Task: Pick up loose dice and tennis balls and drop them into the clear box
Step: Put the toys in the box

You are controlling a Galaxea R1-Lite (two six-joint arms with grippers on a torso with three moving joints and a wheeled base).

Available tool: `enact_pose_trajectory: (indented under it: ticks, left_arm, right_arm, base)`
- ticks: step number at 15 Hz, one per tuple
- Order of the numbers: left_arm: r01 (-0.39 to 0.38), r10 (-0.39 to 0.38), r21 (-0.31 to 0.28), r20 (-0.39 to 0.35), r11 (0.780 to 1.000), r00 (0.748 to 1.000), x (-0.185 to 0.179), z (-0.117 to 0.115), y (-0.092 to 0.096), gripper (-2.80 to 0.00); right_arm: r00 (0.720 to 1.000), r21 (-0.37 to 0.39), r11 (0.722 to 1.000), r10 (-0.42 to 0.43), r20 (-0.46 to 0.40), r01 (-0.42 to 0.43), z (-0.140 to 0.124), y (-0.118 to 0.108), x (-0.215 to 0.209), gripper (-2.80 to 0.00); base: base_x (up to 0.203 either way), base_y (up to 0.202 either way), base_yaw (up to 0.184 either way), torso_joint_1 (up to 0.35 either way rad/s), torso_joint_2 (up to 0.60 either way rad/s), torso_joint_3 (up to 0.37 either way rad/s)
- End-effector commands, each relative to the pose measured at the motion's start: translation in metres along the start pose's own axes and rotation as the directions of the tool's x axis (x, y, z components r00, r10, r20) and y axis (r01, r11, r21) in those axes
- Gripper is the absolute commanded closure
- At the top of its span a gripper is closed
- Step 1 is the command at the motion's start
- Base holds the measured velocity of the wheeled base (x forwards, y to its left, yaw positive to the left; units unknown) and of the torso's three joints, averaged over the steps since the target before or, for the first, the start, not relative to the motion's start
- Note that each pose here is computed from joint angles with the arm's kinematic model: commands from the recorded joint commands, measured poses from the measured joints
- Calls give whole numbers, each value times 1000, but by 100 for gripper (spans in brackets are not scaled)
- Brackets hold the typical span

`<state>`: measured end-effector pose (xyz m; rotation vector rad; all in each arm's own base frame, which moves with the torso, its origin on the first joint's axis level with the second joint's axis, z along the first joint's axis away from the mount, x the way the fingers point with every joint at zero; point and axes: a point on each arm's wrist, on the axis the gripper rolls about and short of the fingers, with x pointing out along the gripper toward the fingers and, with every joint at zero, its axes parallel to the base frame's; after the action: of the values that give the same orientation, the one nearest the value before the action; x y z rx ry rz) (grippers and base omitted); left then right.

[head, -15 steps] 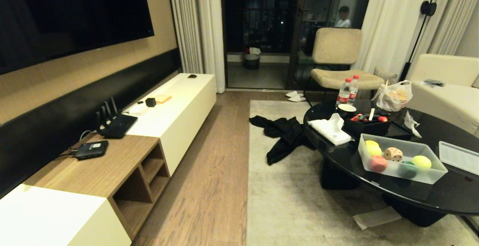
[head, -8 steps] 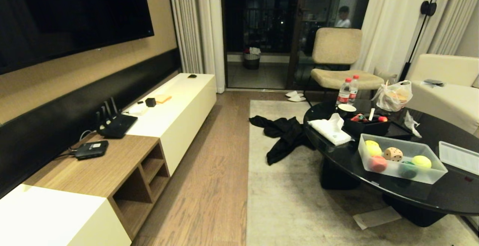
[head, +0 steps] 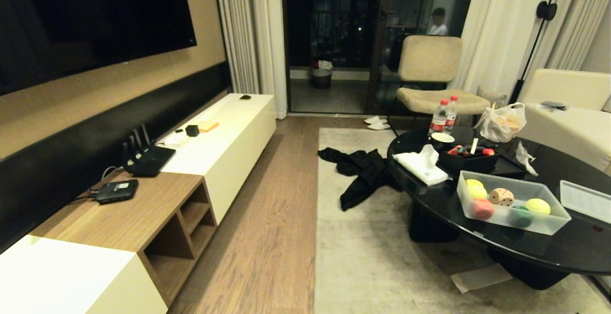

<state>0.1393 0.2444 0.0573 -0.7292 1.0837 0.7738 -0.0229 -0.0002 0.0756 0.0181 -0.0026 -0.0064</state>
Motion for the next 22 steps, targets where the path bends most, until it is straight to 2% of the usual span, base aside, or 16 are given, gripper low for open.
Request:
enact_pose_trajectory:
  ticks: [1, 3, 5, 7, 8, 11, 13, 15, 17, 18, 19, 22]
  left_arm:
    - [61, -83, 133, 168, 989, 982, -46, 9, -54, 0]
    - [117, -162, 213, 208, 970, 965, -67, 12, -96, 0]
    - [171, -231, 275, 202, 946, 952, -81, 7, -132, 0]
    - [223, -300, 356, 177, 908, 938, -92, -9, -165, 0]
    - [248, -333, 393, 165, 885, 928, -99, -19, -179, 0]
    - [317, -435, 520, 119, 793, 893, -122, -59, -226, 0]
    - [344, -485, 580, 101, 738, 869, -138, -85, -247, 0]
    - [382, -555, 639, 84, 667, 827, -162, -111, -256, 0]
    - [413, -621, 691, 66, 593, 781, -187, -134, -255, 0]
    - [415, -643, 707, 74, 573, 762, -198, -142, -251, 0]
    - [414, -661, 716, 86, 561, 746, -206, -147, -245, 0]
    - [430, -717, 728, 121, 534, 687, -228, -159, -208, 0]
  right_arm:
    - [1000, 0, 1000, 0, -2, 0, 0, 0, 0, 0]
    - [1000, 0, 1000, 0, -2, 0, 0, 0, 0, 0]
    - [1000, 0, 1000, 0, -2, 0, 0, 0, 0, 0]
    - [1000, 0, 1000, 0, -3, 0, 0, 0, 0, 0]
    - [1000, 0, 1000, 0, -2, 0, 0, 0, 0, 0]
    - [1000, 0, 1000, 0, -1, 0, 0, 0, 0, 0]
    - [1000, 0, 1000, 0, -3, 0, 0, 0, 0, 0]
    - [1000, 0, 1000, 0, -3, 0, 0, 0, 0, 0]
    - [1000, 0, 1000, 0, -2, 0, 0, 0, 0, 0]
    - [1000, 0, 1000, 0, -2, 0, 0, 0, 0, 0]
    - [1000, 0, 1000, 2, -3, -2, 0, 0, 0, 0]
    - [1000, 0, 1000, 0, -1, 0, 0, 0, 0, 0]
  base:
    - [0, 0, 0, 0, 0, 0]
    - [0, 0, 0, 0, 0, 0]
    - [0, 0, 0, 0, 0, 0]
    - [0, 0, 0, 0, 0, 0]
    - [0, 0, 0, 0, 0, 0]
    - [0, 0, 0, 0, 0, 0]
    - [0, 0, 0, 0, 0, 0]
    - [0, 0, 0, 0, 0, 0]
    - [0, 0, 0, 0, 0, 0]
    - [0, 0, 0, 0, 0, 0]
    - [0, 0, 0, 0, 0, 0]
    - [0, 0, 0, 0, 0, 0]
